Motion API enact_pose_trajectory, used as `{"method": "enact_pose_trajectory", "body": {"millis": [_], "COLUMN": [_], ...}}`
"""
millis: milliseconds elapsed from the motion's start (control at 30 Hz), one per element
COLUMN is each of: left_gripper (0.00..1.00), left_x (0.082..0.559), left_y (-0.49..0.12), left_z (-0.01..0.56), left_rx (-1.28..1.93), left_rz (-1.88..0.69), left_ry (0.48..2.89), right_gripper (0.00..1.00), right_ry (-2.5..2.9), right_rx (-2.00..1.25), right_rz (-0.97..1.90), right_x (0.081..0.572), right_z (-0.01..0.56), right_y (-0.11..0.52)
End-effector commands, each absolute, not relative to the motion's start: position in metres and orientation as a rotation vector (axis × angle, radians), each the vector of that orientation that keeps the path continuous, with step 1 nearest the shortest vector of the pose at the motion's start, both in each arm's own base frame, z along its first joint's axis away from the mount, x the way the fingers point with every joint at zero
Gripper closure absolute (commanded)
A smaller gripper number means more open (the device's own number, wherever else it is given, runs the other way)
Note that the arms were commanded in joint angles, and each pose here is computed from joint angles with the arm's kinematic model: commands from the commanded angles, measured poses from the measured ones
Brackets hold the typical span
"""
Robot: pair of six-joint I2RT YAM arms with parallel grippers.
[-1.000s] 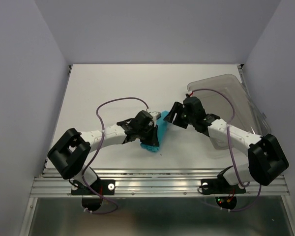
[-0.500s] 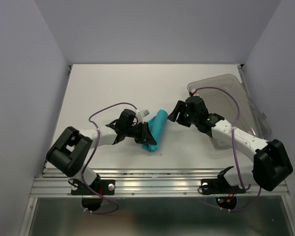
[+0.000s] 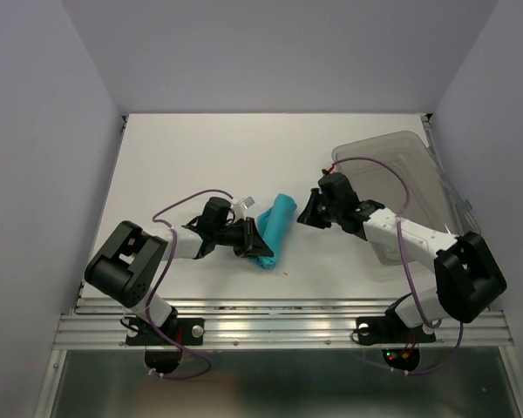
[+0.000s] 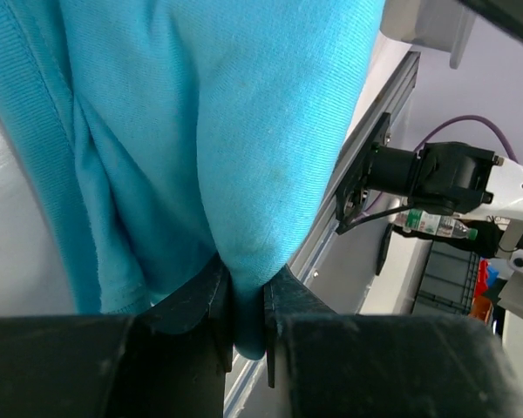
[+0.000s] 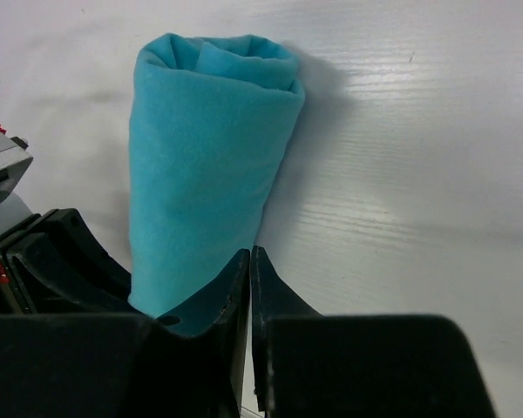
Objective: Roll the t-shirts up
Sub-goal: Roll the T-shirt to the center of the board.
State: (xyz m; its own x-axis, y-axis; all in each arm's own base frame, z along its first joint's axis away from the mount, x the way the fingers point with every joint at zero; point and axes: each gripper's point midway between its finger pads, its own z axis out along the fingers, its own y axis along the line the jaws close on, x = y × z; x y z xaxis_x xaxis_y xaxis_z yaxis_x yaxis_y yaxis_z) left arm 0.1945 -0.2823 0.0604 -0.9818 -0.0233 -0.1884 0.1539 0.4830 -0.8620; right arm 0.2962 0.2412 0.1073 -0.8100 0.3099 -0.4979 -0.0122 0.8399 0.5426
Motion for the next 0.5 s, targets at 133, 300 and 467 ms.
{"method": "enact_pose_trajectory", "body": {"millis": [133, 300, 467], "left_gripper": [1.0, 1.0, 1.0], "left_x": [0.197, 0.197, 0.198], "left_y": [-0.281, -0.28, -0.28], "left_z": [0.066, 0.066, 0.067], "left_rx": [0.114, 0.11, 0.109], "left_rz": [-1.545, -1.546, -1.55], "left_ry": [2.515, 2.513, 2.516], "right_gripper": [0.93, 0.93, 0.93], "right_ry": [2.397, 2.418, 2.44], "right_rx": [0.054, 0.024, -0.019], "right_rz": [0.855, 0.881, 0.899], "right_x": [0.297, 0.302, 0.306], "right_z": [0.126, 0.118, 0.109], "right_y": [0.296, 0.312, 0.33]}}
